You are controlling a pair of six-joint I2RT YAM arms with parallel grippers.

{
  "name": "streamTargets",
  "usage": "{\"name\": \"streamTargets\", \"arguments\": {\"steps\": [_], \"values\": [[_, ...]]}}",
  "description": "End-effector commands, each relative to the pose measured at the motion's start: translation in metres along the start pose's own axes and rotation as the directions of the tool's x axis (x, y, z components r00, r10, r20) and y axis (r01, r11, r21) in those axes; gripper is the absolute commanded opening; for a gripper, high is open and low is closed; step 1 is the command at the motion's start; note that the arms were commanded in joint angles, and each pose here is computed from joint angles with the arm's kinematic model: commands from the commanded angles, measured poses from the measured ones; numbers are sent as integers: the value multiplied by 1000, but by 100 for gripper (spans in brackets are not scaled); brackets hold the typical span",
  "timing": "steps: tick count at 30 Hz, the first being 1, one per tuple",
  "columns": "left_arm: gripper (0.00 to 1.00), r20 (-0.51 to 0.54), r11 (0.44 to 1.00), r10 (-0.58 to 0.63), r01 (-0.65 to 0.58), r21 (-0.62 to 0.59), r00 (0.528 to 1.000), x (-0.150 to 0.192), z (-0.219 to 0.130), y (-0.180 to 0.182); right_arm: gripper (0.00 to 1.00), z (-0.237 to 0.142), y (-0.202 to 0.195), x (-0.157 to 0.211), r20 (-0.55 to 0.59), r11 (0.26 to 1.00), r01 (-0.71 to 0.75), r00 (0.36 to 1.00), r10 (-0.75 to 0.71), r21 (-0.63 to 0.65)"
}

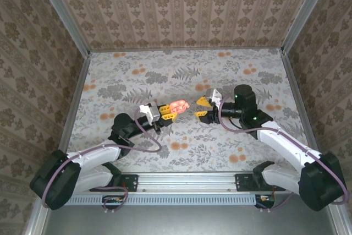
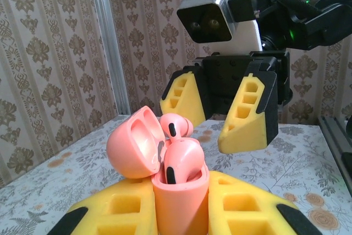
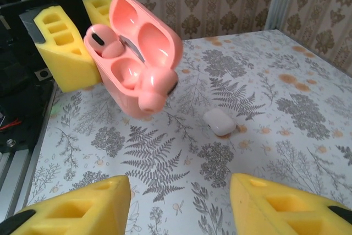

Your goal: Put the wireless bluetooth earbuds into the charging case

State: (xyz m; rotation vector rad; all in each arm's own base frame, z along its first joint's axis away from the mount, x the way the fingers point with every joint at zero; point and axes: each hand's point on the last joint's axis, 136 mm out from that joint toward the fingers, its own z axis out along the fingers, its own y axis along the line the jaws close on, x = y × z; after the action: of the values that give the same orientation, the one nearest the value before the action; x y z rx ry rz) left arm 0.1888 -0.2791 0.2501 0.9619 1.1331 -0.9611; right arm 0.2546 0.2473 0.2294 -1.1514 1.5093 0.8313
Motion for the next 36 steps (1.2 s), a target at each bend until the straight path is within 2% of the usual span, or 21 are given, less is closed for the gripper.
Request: {"name": "streamTargets", "arguments": {"steps": [1, 22, 36], "values": [[15, 9, 1000, 16, -16, 1, 1000, -2, -2, -1, 50, 6, 8, -24, 65, 993, 107, 993, -103, -58], [15, -4, 1000, 11, -11, -24, 1000, 0, -2, 4, 26, 16, 18, -35, 95, 982, 127, 989, -115, -137], [14, -11, 1000, 3, -4, -29, 1000, 2, -1, 6, 18, 21, 19, -40, 99, 979, 129, 988, -115, -154]]}}
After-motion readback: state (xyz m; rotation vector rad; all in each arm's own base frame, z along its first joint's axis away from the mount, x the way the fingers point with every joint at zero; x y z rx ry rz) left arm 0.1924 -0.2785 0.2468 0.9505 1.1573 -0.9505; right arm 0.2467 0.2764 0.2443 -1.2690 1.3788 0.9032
